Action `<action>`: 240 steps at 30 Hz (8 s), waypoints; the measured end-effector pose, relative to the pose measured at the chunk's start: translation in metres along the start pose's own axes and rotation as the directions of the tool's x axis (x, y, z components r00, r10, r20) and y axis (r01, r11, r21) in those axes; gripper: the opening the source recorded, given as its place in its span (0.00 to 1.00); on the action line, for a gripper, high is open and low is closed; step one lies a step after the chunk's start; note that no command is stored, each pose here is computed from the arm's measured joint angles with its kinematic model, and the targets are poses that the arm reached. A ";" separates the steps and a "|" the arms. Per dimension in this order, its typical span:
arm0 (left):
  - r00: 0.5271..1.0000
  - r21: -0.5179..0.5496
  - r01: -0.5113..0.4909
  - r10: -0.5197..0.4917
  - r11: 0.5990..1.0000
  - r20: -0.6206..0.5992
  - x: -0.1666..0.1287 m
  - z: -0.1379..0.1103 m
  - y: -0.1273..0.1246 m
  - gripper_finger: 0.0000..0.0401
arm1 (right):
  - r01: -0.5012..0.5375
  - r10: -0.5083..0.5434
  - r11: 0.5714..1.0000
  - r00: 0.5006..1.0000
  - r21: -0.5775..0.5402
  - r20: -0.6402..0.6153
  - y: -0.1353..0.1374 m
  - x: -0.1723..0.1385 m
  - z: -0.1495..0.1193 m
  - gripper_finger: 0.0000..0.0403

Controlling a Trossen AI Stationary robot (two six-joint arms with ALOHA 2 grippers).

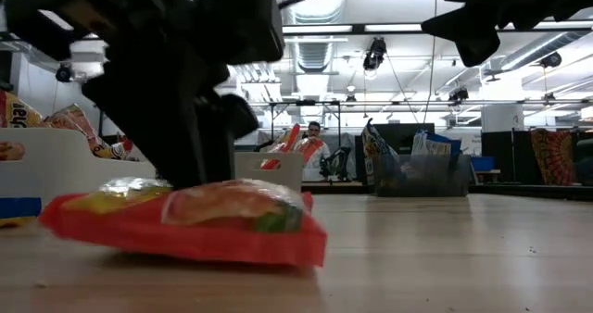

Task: Sort Maruchan noodles
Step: Put the orange noodle pack into the gray bin, then put the blue noodle pack into the black bin

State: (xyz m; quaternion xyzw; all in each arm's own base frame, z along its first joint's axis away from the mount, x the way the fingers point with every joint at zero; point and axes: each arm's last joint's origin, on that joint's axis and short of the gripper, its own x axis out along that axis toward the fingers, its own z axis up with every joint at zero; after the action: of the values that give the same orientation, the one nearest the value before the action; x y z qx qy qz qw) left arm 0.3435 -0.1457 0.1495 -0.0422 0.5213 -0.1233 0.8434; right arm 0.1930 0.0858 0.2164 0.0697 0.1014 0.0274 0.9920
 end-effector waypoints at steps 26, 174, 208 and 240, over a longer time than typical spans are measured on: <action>0.904 0.028 -0.414 0.408 0.910 0.129 -0.040 0.012 0.075 0.61 | 0.021 -0.021 0.992 1.000 -0.128 0.001 -0.005 0.001 0.000 0.53; 0.647 -0.067 -0.703 0.676 0.708 0.354 -0.118 0.069 0.117 0.47 | 0.148 -0.155 0.988 0.972 0.051 0.179 -0.047 -0.026 -0.039 0.53; 0.670 -0.156 -0.636 0.641 0.756 0.375 -0.081 0.036 0.117 0.47 | 0.145 -0.170 0.982 0.957 0.121 0.235 -0.058 -0.044 -0.055 0.53; 0.915 -0.634 -0.235 -0.053 0.737 -0.400 -0.079 -0.005 0.018 0.47 | 0.277 -0.164 0.950 0.839 -0.147 0.519 -0.053 -0.049 -0.004 0.53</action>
State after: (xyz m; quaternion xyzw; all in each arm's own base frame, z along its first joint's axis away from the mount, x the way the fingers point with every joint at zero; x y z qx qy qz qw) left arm 0.3085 -0.1078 0.2126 -0.2906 0.6895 0.1087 0.6545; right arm 0.1468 0.0303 0.2142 -0.0458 -0.1554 -0.0957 0.9821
